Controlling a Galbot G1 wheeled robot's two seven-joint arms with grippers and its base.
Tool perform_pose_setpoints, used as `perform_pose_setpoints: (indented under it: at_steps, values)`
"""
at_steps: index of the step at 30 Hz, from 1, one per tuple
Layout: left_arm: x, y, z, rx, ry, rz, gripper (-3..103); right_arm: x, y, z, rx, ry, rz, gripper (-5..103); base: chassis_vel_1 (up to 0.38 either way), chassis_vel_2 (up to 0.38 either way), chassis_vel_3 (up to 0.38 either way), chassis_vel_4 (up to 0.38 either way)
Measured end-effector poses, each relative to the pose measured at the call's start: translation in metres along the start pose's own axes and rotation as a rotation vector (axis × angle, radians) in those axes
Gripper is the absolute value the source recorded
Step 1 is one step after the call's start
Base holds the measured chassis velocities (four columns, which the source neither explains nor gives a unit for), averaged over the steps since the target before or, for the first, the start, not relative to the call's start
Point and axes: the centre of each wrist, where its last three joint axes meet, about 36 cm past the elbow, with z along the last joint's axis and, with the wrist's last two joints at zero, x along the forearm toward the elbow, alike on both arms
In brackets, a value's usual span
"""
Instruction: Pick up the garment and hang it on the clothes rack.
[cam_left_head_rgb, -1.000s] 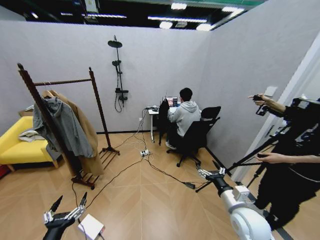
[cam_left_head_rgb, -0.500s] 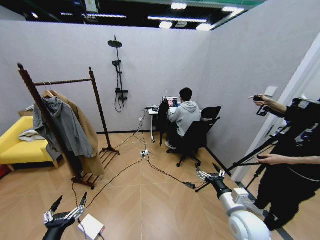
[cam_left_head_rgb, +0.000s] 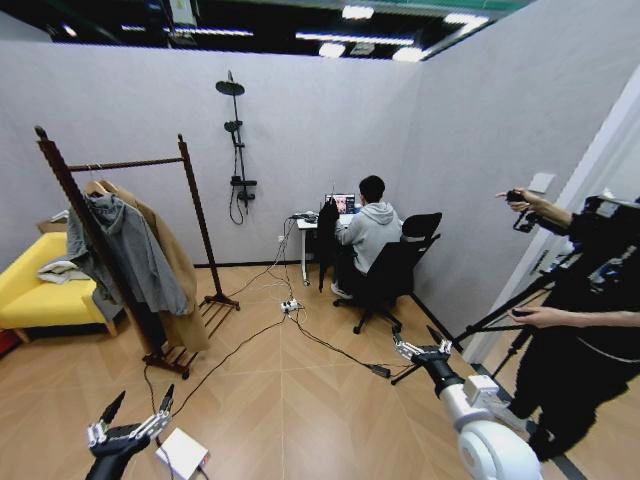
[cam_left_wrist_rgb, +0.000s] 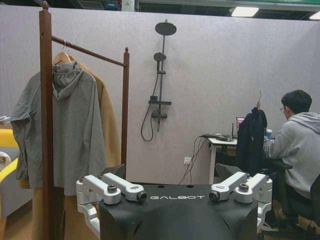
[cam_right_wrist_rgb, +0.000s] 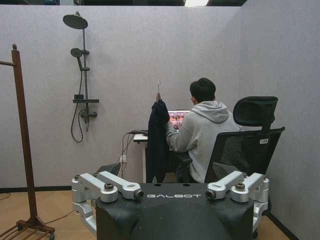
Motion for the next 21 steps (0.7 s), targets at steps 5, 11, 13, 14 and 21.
perform_pose_setpoints:
  at_steps: [5,11,13,14,21]
  values:
    - [0.0,0.0,0.0,0.0,0.0,0.0,100,-0.0038,-0.0007,0.0038,0.0,0.003,-0.021,100,-0.054,0.051,0.048,-0.05]
    - [0.0,0.0,0.0,0.0,0.0,0.0,100,-0.005,0.0008,0.0052,-0.002,0.004,-0.031,100,-0.146,0.158,0.141,-0.158]
    - [0.0,0.0,0.0,0.0,0.0,0.0,100,-0.0047,0.0006,0.0055,0.0,0.005,-0.034,100,-0.177,0.21,0.219,-0.183]
    - [0.0,0.0,0.0,0.0,0.0,0.0,100,-0.0047,0.0006,0.0055,0.0,0.005,-0.034,100,-0.177,0.212,0.239,-0.183]
    - [0.0,0.0,0.0,0.0,0.0,0.0,100,-0.0016,0.0003,0.0064,0.002,0.008,-0.038,100,-0.274,0.251,0.268,-0.254]
